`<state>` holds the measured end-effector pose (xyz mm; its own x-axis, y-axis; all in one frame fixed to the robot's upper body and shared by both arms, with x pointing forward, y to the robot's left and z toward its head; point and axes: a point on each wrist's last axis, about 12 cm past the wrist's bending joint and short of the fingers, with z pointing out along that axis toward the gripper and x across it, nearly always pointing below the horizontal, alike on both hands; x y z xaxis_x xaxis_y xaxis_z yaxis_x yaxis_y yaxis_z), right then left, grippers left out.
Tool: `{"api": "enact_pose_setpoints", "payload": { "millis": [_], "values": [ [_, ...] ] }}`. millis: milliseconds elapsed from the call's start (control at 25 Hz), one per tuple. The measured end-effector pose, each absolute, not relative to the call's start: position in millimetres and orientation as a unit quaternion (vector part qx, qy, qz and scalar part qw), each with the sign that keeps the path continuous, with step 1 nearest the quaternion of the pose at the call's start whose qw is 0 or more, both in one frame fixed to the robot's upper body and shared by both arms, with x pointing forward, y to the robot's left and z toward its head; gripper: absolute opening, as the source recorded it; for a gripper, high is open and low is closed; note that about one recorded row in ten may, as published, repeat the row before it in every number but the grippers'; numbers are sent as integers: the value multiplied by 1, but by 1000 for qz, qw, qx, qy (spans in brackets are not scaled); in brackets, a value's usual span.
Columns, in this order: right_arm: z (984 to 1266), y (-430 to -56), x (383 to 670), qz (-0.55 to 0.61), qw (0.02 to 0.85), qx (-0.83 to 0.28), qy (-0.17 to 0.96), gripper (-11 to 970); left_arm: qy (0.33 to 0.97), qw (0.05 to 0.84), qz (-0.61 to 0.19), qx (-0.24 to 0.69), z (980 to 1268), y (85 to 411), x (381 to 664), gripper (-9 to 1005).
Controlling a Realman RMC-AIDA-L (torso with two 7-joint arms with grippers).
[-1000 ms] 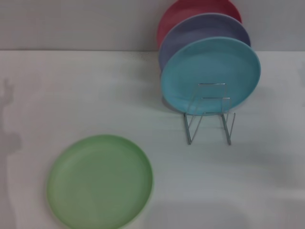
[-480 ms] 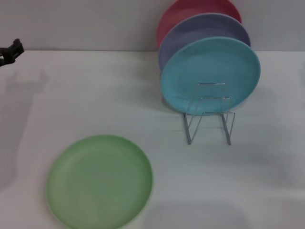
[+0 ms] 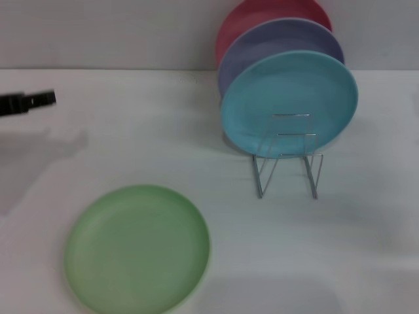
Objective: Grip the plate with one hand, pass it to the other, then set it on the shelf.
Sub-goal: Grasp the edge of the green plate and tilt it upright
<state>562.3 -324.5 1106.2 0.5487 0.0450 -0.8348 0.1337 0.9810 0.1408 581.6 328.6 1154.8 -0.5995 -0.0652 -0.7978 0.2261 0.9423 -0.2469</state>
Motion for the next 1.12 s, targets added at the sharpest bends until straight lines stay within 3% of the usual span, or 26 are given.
{"api": "enact_pose_setpoints", "payload": {
  "millis": [280,560,1120],
  "values": [
    [1108,-324,565,-24,876,93,472,803,936,317,-131,79,1171,318,555,804],
    [1113,-329,569,-28,878,95,469,803,955,238,-149,97,1180,305,535,802],
    [1131,-348,580,-43,889,88,448,801,984,135,-101,48,1158,266,535,800]
  ]
}}
